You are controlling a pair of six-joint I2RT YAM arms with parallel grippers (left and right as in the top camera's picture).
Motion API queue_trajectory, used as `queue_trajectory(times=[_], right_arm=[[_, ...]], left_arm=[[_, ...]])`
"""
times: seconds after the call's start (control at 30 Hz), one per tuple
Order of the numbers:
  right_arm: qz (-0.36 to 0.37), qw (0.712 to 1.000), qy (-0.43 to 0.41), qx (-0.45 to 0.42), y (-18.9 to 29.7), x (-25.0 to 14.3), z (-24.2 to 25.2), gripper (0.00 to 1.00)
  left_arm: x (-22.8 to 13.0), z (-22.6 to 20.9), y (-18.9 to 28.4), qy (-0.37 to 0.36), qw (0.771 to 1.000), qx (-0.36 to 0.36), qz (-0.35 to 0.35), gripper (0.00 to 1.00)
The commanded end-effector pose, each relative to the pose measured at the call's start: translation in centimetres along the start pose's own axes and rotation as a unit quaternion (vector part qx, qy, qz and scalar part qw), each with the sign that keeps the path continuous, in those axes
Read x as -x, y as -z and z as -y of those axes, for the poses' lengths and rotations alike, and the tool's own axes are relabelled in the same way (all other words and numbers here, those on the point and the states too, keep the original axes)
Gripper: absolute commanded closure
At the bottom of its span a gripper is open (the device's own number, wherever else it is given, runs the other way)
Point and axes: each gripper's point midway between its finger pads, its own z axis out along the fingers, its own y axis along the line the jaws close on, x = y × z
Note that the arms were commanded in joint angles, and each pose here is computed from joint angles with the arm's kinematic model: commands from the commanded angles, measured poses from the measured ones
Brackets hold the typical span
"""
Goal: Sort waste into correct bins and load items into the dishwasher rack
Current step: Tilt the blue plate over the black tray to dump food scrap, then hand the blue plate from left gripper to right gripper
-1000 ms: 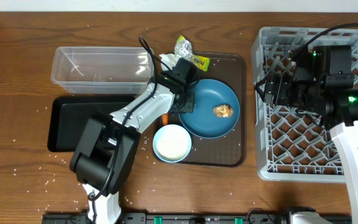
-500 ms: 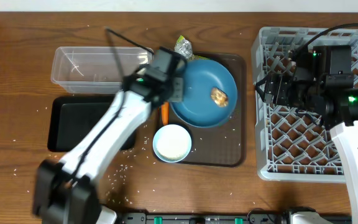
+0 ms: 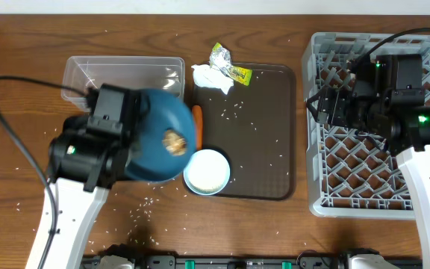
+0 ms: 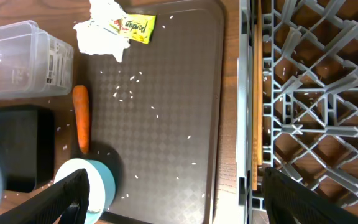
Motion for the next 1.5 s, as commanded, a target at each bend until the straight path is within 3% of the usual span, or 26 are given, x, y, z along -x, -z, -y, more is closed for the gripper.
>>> queue_trajectory(times=[0.0, 0.17, 0.37, 0.63, 0.9, 1.07, 1.2, 1.37, 1.47], right_arm=[[0.007, 1.000, 0.000, 0.001, 0.0, 0.3, -0.2, 0.18], [0.013, 1.000, 0.001, 0.003, 0.1, 0.6, -0.3, 0.18], [0.013, 1.000, 0.001, 0.003, 0.0, 0.6, -0.3, 0.18], [0.010, 1.000, 0.001, 0.008, 0.0, 0.5, -0.5, 0.18], [0.011, 1.000, 0.002, 0.008, 0.1, 0.6, -0.5, 0.18], [0.010, 1.000, 0.001, 0.008, 0.0, 0.5, -0.5, 0.17], [0.010, 1.000, 0.001, 0.008, 0.1, 0.5, -0.5, 0.15], [0.004, 0.999, 0.028, 0.033, 0.1, 0.3, -1.4, 0.13], [-0.003, 0.993, 0.072, 0.095, 0.3, -0.1, -3.6, 0.13]], left_arm=[[0.5, -5.4, 0.8, 0.022, 0.988, 0.150, 0.031, 0.94], [0.1, -8.0, 0.1, 0.027, 0.959, 0.281, 0.021, 0.94], [3.0, -8.1, -2.1, -0.022, 0.913, 0.405, 0.049, 0.94], [4.7, -5.7, -4.2, -0.097, 0.887, 0.446, 0.063, 0.94], [4.6, -5.6, -3.7, -0.113, 0.885, 0.447, 0.060, 0.94], [4.5, -6.0, -3.1, -0.105, 0.887, 0.445, 0.065, 0.94], [3.6, -6.2, -2.6, -0.068, 0.907, 0.413, 0.048, 0.94], [2.9, -6.4, 0.4, 0.033, 0.950, 0.307, 0.039, 0.94], [2.9, -3.7, 1.7, 0.066, 0.986, 0.151, 0.037, 0.94]])
